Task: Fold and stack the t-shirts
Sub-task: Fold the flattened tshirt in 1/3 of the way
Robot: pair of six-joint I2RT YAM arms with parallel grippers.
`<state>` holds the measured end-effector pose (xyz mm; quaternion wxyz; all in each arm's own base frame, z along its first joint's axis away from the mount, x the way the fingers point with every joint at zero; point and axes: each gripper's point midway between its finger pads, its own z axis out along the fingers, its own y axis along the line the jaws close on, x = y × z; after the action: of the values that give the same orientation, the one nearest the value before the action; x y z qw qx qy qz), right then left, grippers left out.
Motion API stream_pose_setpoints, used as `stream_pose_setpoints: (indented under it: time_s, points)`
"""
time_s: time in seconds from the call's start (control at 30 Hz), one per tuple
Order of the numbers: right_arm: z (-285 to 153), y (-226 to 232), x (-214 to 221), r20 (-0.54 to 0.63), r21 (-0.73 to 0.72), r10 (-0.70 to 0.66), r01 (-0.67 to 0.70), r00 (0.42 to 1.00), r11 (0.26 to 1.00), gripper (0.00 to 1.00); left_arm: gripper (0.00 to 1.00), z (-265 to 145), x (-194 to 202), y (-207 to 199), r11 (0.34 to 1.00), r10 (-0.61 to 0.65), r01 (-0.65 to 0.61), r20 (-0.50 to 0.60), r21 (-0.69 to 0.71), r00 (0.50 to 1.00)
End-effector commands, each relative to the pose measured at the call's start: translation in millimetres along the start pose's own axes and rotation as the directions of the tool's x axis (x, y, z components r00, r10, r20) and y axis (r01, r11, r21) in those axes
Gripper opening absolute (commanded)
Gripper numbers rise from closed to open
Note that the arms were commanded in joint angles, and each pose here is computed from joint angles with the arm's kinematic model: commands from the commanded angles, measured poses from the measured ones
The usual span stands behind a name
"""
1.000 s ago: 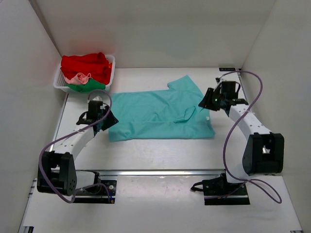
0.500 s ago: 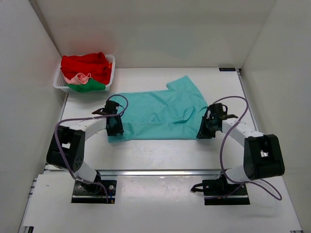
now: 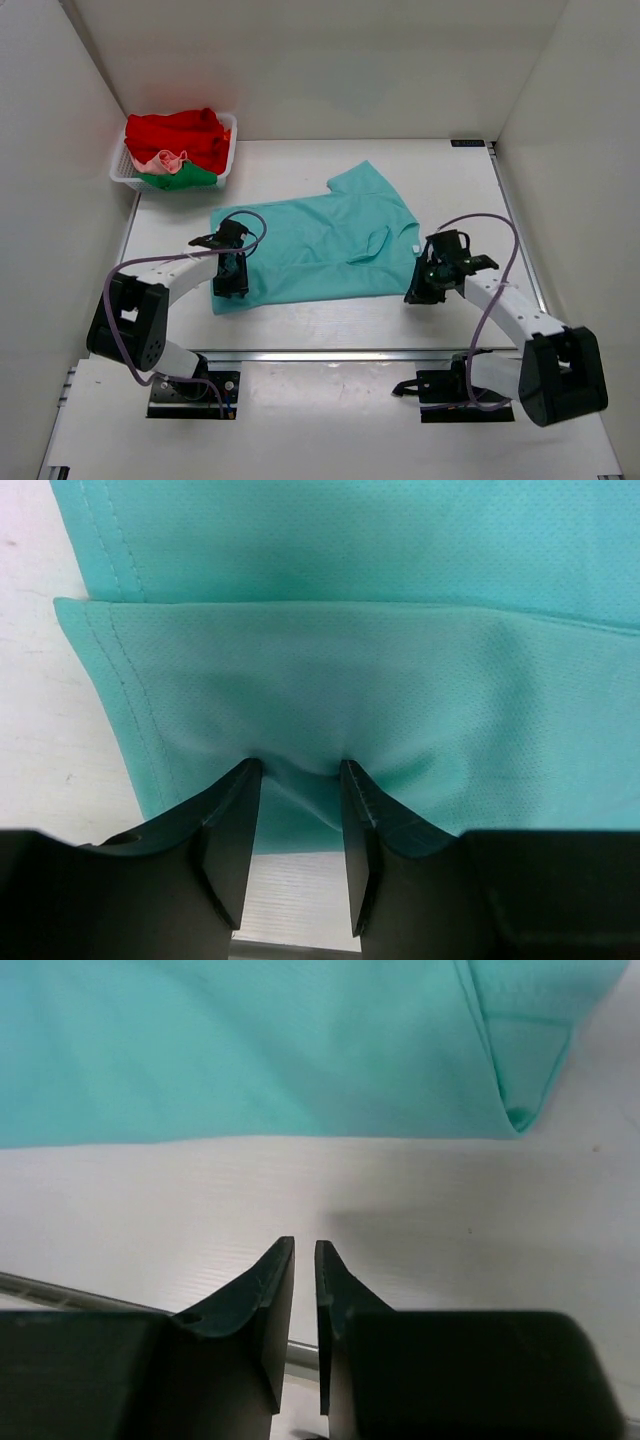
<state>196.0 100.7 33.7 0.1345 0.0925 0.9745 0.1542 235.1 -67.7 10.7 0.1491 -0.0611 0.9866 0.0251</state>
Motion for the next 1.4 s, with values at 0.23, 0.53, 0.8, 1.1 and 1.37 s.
stream_pose_setpoints:
  time_s: [0.23,0.53,0.8,1.1,1.37]
  points:
    - [3,28,-94,0.189,-0.06,-0.022,0.034,0.982,0.998,0.1,0.44,1,32,19,0.998,0.031,-0.037,-0.097,-0.056,0.995]
    - [28,-22,-7,0.011,0.162,0.118,-0.118,0.993,0.98,0.01,0.4,-5,29,18,0.999,0.018,-0.02,-0.061,-0.033,0.998]
    - [2,-25,32,0.012,0.181,0.194,-0.193,0.981,0.964,0.0,0.47,-6,29,8,0.999,0.044,-0.043,-0.058,0.013,0.997]
    - [-53,-17,17,0.082,0.127,0.178,-0.187,0.981,0.974,0.0,0.49,-45,-9,8,0.985,-0.053,0.043,0.057,0.165,0.997]
    - [-85,34,-80,0.213,0.032,0.014,-0.022,0.977,0.999,0.21,0.62,-105,-90,-2,0.973,-0.075,0.012,0.268,0.229,0.96]
